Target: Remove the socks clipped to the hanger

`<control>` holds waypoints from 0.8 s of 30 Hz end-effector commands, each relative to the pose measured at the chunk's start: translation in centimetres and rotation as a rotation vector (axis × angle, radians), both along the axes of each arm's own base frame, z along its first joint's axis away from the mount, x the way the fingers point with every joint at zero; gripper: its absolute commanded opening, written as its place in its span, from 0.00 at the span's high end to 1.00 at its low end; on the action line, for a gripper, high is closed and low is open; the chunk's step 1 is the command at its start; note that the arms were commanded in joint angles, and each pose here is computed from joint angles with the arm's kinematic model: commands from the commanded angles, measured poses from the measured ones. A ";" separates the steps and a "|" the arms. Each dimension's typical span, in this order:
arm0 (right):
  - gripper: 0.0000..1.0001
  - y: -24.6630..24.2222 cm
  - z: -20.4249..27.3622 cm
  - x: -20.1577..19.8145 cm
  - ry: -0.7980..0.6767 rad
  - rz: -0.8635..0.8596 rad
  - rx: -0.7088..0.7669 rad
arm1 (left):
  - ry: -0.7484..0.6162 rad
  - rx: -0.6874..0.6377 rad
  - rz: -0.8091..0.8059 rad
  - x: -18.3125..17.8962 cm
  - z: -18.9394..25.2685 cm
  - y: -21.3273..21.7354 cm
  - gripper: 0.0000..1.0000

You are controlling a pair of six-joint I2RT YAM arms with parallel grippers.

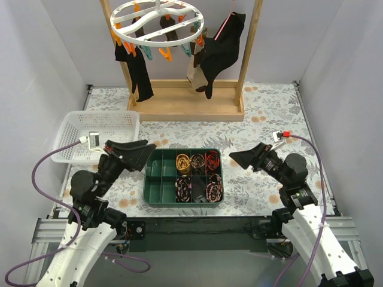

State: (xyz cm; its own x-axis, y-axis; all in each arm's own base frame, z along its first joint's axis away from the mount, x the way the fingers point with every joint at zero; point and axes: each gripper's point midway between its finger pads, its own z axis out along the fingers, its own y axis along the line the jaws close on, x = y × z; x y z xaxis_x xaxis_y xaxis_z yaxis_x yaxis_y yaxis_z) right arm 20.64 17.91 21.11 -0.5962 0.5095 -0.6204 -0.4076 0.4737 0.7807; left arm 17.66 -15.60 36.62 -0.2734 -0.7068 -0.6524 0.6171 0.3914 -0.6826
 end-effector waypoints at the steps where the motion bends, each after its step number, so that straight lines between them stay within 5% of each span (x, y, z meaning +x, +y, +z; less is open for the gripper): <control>1: 0.02 -0.9 1.1 1.6 0.010 -0.062 -0.101 | 0.296 0.059 0.130 2.5 -3.9 1.4 0.02; 8: 0.02 -1.3 -0.1 3.4 0.106 -0.086 -0.210 | 0.376 0.100 0.118 3.1 -3.2 0.8 0.02; 12: 0.02 -1.3 0.6 4.4 0.077 -0.081 -0.248 | 0.289 0.138 0.095 3.6 -2.0 0.2 0.02; 19: 0.02 1.1 3.5 3.7 -0.082 0.227 -0.236 | 0.277 0.223 0.041 6.6 -0.2 -1.9 0.02; 24: 0.04 1.8 4.6 4.6 -0.125 0.278 -0.233 | 0.197 0.237 -0.027 8.6 1.7 -4.0 0.10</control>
State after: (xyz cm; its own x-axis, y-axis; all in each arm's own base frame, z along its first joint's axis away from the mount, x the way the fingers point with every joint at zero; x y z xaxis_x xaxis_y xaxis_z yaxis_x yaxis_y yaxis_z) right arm 25.19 18.55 22.27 -0.6820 0.2456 -0.6888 -0.4693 0.5754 0.6698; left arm 25.72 -18.06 35.74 -0.4570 -0.5777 -0.6764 0.3731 0.5658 -0.7353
